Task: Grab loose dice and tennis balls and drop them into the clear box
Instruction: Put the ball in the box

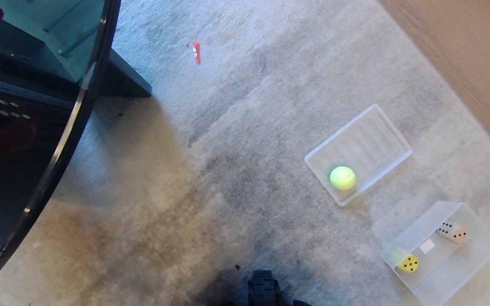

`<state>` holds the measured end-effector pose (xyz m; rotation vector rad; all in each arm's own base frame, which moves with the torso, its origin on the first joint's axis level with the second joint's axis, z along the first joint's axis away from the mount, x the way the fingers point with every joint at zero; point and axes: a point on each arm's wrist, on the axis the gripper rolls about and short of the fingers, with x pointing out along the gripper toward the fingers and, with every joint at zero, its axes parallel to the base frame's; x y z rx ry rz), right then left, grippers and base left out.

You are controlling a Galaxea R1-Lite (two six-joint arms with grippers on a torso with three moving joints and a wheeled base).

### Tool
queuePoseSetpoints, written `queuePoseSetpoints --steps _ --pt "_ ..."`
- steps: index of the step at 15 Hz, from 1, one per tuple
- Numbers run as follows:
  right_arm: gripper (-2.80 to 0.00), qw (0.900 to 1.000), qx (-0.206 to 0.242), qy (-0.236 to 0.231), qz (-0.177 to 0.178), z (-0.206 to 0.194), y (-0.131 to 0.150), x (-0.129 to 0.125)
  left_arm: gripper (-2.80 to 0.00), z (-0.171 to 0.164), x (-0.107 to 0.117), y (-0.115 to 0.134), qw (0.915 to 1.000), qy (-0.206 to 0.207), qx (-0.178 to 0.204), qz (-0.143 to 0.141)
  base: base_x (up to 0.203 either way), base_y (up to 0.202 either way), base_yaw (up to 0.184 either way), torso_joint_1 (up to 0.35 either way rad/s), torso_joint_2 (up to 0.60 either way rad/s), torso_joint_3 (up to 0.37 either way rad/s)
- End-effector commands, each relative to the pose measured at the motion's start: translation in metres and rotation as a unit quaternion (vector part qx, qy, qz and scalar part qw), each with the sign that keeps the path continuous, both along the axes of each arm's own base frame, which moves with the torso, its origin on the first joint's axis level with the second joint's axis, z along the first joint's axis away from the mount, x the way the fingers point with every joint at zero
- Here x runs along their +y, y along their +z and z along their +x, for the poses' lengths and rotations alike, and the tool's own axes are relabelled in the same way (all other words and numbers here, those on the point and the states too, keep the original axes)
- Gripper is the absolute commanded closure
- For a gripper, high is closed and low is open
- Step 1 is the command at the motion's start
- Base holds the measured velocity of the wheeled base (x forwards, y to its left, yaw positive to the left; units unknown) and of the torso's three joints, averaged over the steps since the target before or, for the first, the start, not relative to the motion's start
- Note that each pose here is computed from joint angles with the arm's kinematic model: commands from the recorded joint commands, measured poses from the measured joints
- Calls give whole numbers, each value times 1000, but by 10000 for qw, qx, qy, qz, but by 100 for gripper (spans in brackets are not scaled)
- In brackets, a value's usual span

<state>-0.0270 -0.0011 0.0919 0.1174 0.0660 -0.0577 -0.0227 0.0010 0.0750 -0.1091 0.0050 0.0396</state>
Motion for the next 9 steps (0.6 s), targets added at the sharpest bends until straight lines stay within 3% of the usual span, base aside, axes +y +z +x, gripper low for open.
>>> queuePoseSetpoints --steps 1,5,9 --pt "0 9999 -134 -76 -22 0 -12 0 0 0 0 0 10000 -5 3 -6 0 0 0 0 0 0" --pt "0 9998 -49 -12 -209 0 -14 0 0 0 0 0 10000 3 2 -14 0 0 0 0 3 39" --pt "0 9997 -27 -1 -229 0 -14 0 0 0 0 0 10000 11 1 -52 0 0 0 2 1 197"
